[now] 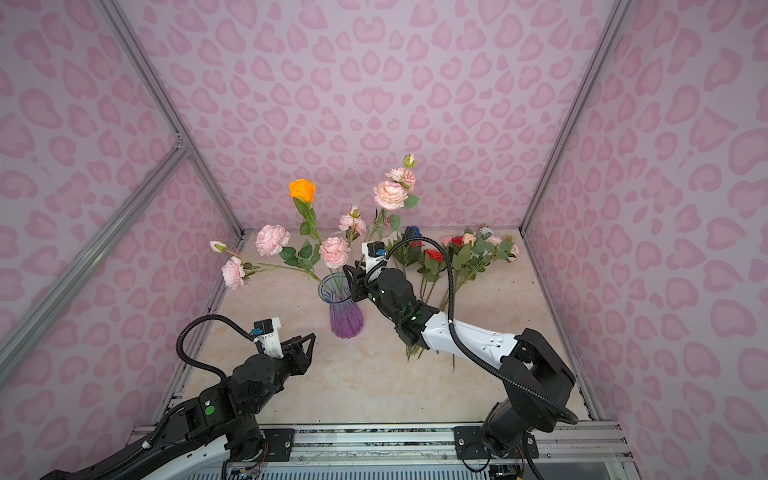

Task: Arrange the flowers into the vase
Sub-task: 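Lower the pink carnation stems into the vase mouth with right gripper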

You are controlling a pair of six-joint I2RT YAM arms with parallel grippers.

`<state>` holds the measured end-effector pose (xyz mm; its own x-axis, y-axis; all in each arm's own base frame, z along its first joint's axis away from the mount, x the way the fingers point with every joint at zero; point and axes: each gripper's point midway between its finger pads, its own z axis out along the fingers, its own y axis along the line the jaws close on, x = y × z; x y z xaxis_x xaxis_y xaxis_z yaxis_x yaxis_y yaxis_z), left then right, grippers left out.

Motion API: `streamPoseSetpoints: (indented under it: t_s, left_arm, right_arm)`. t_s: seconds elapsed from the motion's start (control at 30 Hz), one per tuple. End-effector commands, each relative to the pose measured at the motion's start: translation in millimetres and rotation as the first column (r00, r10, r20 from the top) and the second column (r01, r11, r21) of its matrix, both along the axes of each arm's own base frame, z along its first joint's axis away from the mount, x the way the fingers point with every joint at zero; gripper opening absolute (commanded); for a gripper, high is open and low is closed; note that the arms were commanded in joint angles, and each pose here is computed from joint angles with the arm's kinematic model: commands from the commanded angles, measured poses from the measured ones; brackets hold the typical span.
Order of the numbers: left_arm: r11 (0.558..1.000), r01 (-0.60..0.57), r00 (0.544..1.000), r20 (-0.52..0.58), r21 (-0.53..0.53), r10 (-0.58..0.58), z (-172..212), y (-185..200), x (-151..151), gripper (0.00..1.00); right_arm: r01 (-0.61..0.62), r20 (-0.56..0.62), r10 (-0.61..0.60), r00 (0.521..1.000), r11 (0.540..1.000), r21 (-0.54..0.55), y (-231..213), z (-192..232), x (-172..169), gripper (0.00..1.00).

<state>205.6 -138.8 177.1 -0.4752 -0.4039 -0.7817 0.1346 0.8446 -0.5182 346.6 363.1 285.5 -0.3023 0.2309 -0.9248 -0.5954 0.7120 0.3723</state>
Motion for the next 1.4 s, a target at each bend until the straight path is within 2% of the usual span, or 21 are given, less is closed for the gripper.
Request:
streamPoseSetpoints:
  t_s: [0.0, 0.57, 1.03, 1.37]
  left_arm:
    - [1.000, -0.006, 1.000, 0.017, -0.030, 0.006, 5.6, -1.4, 1.9, 0.49]
    - [1.000, -0.003, 1.000, 0.019, -0.030, 0.004, 7.4, -1.7, 1.8, 0.49]
    - [1.000, 0.000, 1.000, 0.017, -0.027, 0.001, 5.8, -2.3, 1.7, 0.49]
    - [0.999, -0.006, 1.000, 0.015, -0.047, 0.006, 1.1, 0.0, 0.1, 0.48]
  right_arm:
    - [-0.015, -0.009, 0.015, 1.000, 1.000, 0.003, 1.7, -1.8, -2.7, 0.37]
    - [-0.068, -0.006, 0.068, 0.998, 0.997, -0.039, 5.5, 15.5, -16.4, 0.39]
    - [-0.108, -0.142, 0.086, 0.986, 0.983, -0.149, 3.1, -11.3, -18.9, 0.48]
    - [-0.154, -0.234, 0.108, 0.966, 0.970, -0.186, -2.5, -34.6, -30.5, 0.50]
